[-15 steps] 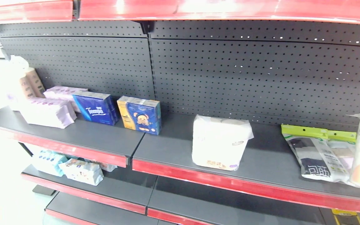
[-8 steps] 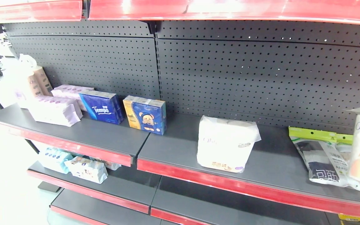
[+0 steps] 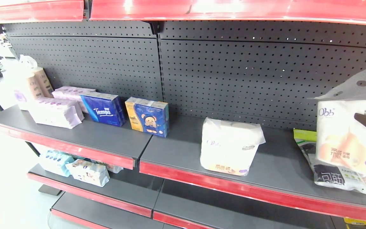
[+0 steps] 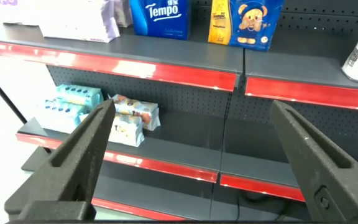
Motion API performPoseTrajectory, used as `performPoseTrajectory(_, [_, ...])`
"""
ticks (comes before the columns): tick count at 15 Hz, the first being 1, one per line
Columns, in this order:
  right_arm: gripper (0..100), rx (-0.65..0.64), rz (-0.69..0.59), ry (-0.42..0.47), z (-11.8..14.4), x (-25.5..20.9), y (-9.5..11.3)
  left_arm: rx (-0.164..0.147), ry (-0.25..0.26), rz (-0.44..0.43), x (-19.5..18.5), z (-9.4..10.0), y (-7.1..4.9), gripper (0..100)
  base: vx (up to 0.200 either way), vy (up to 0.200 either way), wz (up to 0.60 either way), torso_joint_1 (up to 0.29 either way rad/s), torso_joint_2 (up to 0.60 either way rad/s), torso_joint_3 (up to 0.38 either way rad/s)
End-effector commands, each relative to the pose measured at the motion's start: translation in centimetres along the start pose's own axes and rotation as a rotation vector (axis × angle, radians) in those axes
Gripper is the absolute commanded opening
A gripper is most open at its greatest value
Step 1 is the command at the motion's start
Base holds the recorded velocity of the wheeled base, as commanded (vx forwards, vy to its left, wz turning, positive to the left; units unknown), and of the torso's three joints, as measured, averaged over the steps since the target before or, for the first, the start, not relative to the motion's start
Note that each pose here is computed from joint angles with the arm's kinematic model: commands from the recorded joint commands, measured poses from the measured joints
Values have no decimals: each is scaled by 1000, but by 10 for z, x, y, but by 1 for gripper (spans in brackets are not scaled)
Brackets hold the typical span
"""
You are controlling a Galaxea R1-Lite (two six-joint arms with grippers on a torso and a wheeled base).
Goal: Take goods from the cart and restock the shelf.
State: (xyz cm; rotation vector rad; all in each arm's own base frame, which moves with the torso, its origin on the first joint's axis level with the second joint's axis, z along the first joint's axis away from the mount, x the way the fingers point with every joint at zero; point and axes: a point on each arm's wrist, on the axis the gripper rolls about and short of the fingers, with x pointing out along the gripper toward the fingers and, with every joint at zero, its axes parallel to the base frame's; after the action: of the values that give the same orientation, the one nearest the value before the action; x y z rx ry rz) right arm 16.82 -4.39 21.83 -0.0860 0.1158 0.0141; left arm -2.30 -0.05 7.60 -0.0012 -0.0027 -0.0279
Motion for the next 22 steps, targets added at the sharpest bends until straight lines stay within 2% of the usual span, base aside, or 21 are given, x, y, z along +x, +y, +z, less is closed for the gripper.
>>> performPoseTrajectory(1, [0, 17, 54, 60, -20, 29, -1, 0, 1, 0, 0, 0, 0, 100, 0, 0, 0, 0, 0, 0])
performPoseTrajectory(6, [0, -1, 229, -24, -32, 67, -9, 0, 1, 0, 0, 0, 0, 100, 0, 0, 0, 0, 0, 0])
performPoseTrajectory(10, [0, -2, 367, -56, -46, 91, -25, 0, 1, 0, 0, 0, 0, 100, 0, 0, 0, 0, 0, 0])
performPoseTrajectory(15, [0, -27, 430, -105, -54, 118, -35, 0, 0, -1, 0, 0, 0, 100, 0, 0, 0, 0, 0, 0])
performPoseTrajectory(22, [0, -16, 583, -152, -60, 152, -35, 0, 0, 0, 0, 0, 0, 100, 0, 0, 0, 0, 0, 0])
